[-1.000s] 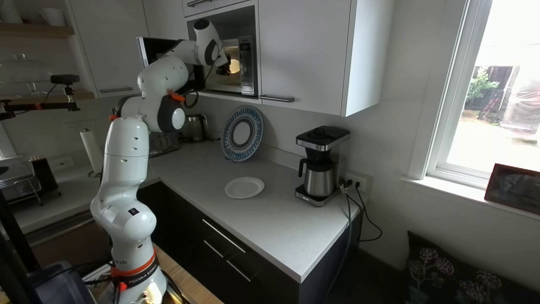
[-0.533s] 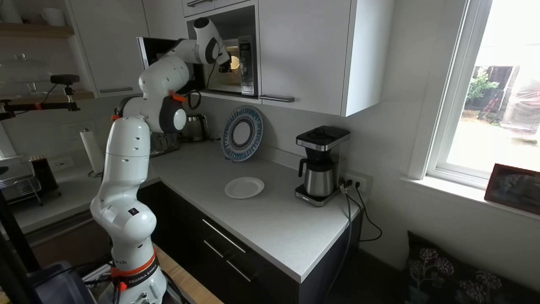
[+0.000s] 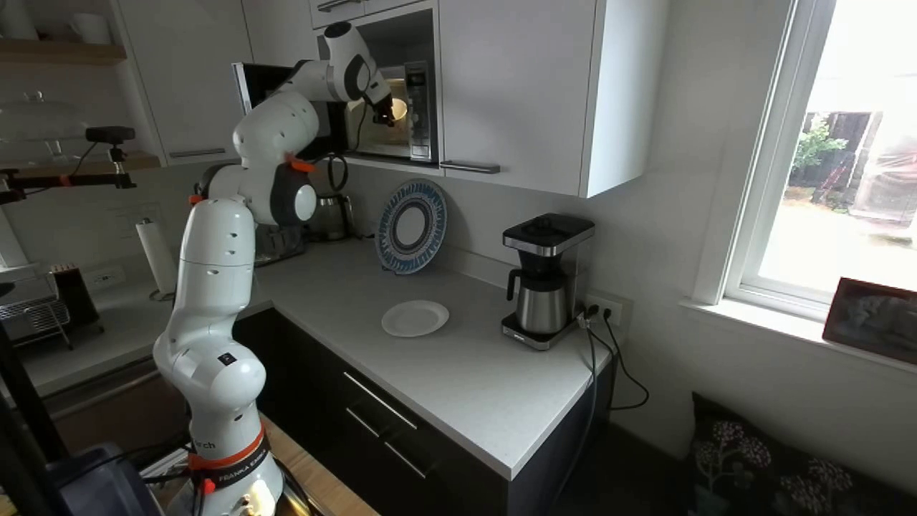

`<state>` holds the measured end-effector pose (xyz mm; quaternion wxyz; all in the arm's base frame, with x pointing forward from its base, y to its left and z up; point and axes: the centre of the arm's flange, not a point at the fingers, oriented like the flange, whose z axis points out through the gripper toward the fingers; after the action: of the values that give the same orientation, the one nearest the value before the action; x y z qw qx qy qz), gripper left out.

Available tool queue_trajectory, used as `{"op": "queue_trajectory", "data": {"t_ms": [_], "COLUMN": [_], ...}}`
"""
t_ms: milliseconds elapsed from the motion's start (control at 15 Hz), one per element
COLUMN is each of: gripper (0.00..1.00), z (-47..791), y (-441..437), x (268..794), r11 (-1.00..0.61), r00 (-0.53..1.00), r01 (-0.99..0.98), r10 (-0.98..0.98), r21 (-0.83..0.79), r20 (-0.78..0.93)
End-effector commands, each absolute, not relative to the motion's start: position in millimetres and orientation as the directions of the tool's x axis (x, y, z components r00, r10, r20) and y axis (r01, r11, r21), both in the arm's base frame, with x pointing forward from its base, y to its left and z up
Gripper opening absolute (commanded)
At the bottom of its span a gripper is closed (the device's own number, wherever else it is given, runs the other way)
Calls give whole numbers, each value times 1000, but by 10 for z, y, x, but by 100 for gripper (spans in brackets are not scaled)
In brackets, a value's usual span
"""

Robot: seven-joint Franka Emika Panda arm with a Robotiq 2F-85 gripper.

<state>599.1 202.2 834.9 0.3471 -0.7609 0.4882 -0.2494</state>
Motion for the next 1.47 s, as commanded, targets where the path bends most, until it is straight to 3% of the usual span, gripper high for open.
{"op": "queue_trajectory", "data": {"t_ms": [0,200,400,533,600,733,933,1067,1133,1333,1400], "gripper": [53,75,38,23,22,24,41,42,49,58,38], "z": [8432,8463,8520,8559,8573,8589,8584,8565,8563,8571,8572], "y": [2086,2092,2097,2101,2101,2096,2097,2104,2109,2143,2167], "x": [6114,6131,6133,6128,6127,6142,6174,6205,6211,6234,6240], "r11": [-360,-399,-439,-458,-467,-484,-502,-513,-515,-522,-523], "r00": [436,455,463,464,465,467,469,472,471,475,479], "r01": [-558,-518,-464,-444,-434,-419,-407,-402,-399,-380,-368], "r10": [-894,-878,-861,-853,-848,-840,-832,-826,-825,-818,-815], "r21": [-748,-757,-769,-771,-770,-768,-763,-759,-759,-764,-769], "r20": [104,151,212,239,253,276,297,309,312,323,326]}}
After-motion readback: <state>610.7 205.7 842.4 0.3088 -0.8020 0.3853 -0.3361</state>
